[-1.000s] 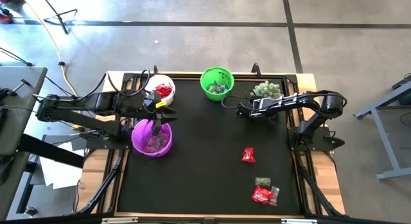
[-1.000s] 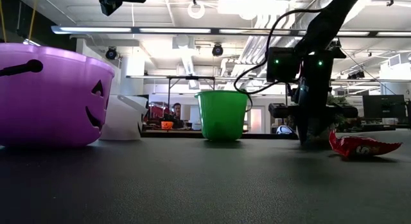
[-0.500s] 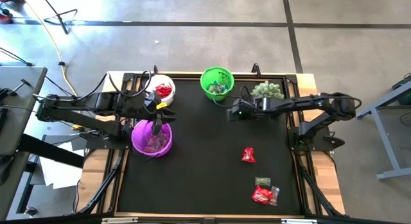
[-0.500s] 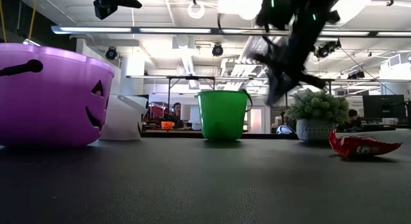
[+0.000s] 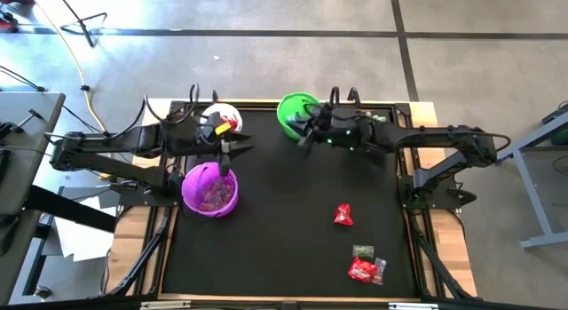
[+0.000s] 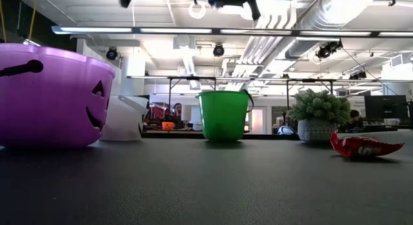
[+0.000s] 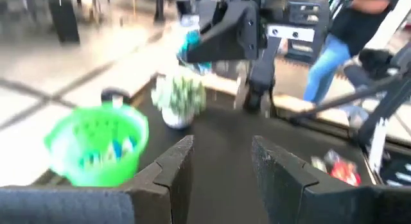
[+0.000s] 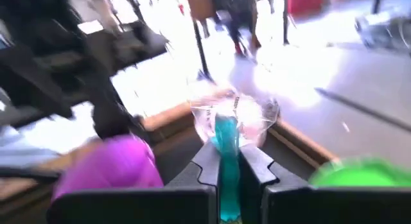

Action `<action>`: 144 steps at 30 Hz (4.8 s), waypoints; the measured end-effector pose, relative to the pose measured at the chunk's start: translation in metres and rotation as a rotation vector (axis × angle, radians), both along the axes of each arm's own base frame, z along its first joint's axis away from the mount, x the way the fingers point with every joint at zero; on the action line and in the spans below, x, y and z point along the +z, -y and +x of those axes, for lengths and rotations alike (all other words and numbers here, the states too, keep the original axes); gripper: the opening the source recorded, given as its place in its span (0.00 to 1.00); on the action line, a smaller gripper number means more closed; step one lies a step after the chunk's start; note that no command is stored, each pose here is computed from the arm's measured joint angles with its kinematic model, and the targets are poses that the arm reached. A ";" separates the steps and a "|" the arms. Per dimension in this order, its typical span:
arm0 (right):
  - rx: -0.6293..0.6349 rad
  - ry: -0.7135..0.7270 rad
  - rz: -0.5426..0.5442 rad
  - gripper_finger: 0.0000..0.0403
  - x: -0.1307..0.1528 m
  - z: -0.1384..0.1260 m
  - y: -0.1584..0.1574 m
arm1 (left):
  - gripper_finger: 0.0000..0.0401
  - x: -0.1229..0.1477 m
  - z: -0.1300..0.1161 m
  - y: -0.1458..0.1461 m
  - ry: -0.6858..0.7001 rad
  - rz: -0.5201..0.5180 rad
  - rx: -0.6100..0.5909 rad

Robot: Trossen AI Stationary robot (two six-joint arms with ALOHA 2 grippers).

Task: Sort candy
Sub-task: Put the blue gummy into the violet bucket, then put the red candy into the white bucket

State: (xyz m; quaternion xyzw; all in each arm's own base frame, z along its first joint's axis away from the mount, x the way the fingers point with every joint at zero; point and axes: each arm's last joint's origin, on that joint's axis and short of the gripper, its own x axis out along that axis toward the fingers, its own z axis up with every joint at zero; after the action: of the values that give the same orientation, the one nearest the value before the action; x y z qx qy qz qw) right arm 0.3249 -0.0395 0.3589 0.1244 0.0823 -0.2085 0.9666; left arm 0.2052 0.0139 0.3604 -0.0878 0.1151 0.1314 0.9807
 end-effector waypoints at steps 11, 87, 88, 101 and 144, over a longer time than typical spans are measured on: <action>0.111 0.124 -0.021 0.03 0.013 0.007 -0.026 | 0.34 0.008 0.030 -0.004 0.171 0.089 0.015; 0.066 -0.074 0.088 0.50 -0.008 -0.001 -0.047 | 0.00 -0.001 0.018 -0.007 0.050 -0.002 -0.033; 0.059 -0.079 0.108 0.50 -0.009 -0.002 -0.047 | 0.00 -0.006 0.010 -0.005 -0.013 -0.051 -0.040; -0.008 -0.186 0.251 0.50 -0.021 -0.011 -0.047 | 0.02 -0.052 -0.086 0.026 -0.800 -0.609 -0.031; -0.549 -0.581 1.194 0.50 -0.215 -0.112 -0.131 | 0.32 -0.009 -0.017 0.026 -0.142 -0.050 -0.239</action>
State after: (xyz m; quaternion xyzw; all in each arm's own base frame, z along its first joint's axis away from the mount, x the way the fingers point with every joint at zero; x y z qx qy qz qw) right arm 0.2130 0.0912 0.1437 0.5876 0.4019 -0.3881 0.5853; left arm 0.1881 -0.0117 0.3512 -0.0881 0.1971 0.0169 0.9763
